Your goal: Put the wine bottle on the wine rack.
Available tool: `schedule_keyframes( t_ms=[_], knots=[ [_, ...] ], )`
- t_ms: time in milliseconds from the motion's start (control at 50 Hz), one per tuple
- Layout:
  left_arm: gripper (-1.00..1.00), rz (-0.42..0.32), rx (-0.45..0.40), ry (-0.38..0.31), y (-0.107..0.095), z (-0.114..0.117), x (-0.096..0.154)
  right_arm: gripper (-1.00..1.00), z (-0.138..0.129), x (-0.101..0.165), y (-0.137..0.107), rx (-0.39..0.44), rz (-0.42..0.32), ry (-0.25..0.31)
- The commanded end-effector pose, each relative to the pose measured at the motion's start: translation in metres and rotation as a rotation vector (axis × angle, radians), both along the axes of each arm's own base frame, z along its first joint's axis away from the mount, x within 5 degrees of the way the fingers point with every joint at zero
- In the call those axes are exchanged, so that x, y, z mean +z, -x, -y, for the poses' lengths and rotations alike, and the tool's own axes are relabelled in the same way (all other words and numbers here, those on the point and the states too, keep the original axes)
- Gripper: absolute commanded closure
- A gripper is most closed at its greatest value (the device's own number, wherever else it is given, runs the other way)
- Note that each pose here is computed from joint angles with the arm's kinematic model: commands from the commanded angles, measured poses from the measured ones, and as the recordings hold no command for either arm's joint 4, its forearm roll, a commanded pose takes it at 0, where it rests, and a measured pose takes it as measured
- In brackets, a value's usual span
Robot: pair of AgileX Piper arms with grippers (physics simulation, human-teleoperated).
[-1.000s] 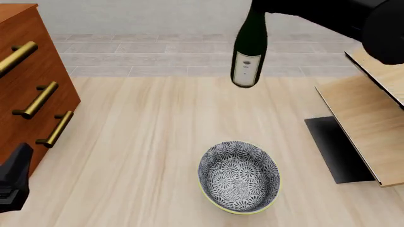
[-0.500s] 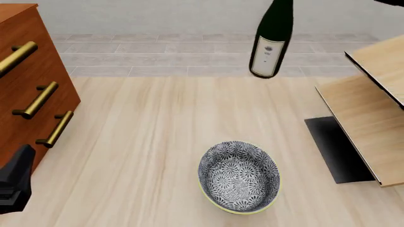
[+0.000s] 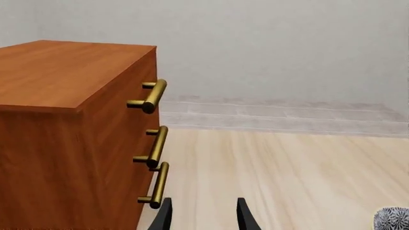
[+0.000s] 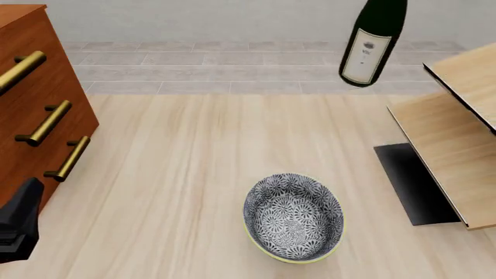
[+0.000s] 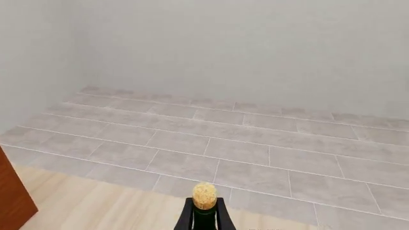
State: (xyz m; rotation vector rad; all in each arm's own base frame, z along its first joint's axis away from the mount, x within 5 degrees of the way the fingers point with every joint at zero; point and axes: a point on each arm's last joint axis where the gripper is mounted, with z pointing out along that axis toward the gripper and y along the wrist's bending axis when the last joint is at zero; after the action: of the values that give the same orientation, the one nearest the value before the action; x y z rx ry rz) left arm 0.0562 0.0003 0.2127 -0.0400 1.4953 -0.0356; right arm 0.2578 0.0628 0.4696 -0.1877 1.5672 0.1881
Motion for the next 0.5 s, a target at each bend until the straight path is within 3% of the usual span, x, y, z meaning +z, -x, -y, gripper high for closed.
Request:
schedule_keyframes(
  t_ms=[20, 500],
  knots=[
    [-1.0, 0.003, -0.003, 0.002, 0.0, 0.0, 0.0, 1.0, 0.024, 0.017, 0.019, -0.076, 0.039, -0.034],
    [-1.0, 0.015, -0.009, 0.006, 0.0, 0.0, 0.002, 1.0, 0.053, 0.029, 0.038, -0.194, 0.062, -0.062]
  ],
)
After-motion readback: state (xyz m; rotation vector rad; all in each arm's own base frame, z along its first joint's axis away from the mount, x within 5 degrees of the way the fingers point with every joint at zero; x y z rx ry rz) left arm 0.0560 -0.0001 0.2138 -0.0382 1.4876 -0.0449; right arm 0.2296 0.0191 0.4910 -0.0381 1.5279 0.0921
